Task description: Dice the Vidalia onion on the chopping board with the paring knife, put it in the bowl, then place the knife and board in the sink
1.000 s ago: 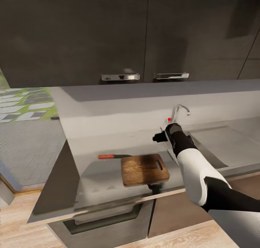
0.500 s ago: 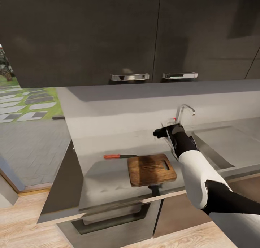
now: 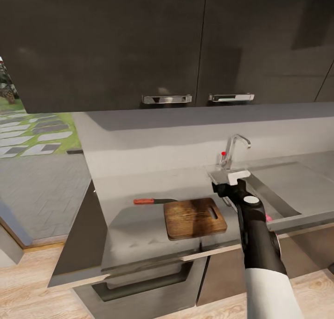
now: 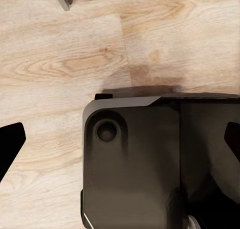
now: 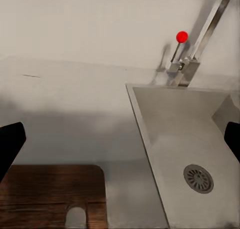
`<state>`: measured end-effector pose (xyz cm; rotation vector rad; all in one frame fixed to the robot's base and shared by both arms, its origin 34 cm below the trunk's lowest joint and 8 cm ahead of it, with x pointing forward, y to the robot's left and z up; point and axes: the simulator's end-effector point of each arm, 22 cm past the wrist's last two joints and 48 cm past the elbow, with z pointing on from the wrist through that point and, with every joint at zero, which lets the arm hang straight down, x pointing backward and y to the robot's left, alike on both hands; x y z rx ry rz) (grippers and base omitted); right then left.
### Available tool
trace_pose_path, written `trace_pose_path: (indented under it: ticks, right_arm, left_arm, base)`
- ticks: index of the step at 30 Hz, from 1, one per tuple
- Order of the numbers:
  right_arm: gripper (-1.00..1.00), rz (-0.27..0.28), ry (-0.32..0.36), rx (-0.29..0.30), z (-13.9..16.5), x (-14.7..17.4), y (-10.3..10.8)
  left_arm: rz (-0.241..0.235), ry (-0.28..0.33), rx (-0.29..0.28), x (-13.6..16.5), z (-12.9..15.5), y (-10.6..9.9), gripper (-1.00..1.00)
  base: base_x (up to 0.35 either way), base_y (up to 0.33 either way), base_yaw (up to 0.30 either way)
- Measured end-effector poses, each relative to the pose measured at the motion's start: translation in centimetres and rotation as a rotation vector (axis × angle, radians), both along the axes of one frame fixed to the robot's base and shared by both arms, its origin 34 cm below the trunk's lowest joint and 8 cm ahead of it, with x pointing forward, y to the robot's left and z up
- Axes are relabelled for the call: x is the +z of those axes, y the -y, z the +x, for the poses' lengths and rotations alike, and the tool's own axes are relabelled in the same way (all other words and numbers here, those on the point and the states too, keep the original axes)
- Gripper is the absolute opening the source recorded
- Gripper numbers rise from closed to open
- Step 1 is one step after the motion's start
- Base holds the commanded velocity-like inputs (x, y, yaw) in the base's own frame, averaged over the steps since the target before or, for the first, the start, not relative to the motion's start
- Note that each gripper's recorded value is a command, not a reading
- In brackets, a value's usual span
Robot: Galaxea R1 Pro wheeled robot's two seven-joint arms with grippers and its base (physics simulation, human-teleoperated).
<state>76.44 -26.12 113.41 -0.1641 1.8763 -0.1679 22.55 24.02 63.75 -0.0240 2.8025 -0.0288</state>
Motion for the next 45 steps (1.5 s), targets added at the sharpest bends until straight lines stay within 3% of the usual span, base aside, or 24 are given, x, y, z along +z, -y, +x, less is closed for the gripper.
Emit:
trace_pose_path:
  ticks: [8, 22, 24, 29, 32, 45]
  right_arm:
    - [1.00, -0.002, -0.024, 0.049, -5.1, -2.9, -0.1]
    - [1.00, -0.034, 0.000, 0.075, -6.8, -4.5, -0.2]
    - [1.00, -0.030, -0.003, 0.059, -6.9, -4.6, 0.5]
    - [1.00, -0.008, -0.004, -0.047, -7.9, -4.9, 5.3]
    - [1.00, -0.006, 0.006, -0.078, -8.3, -4.4, 6.6]
    - [1.00, -0.004, 0.019, -0.095, -8.6, -3.9, 7.5]
  left_arm:
    - [0.000, 0.000, 0.001, 0.0, 0.0, 0.0, 1.00]
    - [0.006, -0.001, 0.003, 0.0, 0.0, -0.2, 1.00]
    - [0.006, -0.001, 0.004, 0.0, 0.0, -0.2, 1.00]
    - [0.007, 0.000, 0.005, 0.0, 0.0, -0.2, 1.00]
    - [0.006, 0.001, 0.005, 0.0, 0.1, -0.2, 1.00]
    - [0.007, 0.012, 0.006, 0.1, 0.5, -0.1, 1.00]
  base:
    - [0.000, 0.000, 0.000]
    - [-0.104, -0.125, 0.000]
    - [-0.243, -0.208, 0.000]
    - [-0.250, -0.211, -0.078]
    - [-0.240, -0.213, -0.224]
    - [-0.088, -0.202, -0.209]
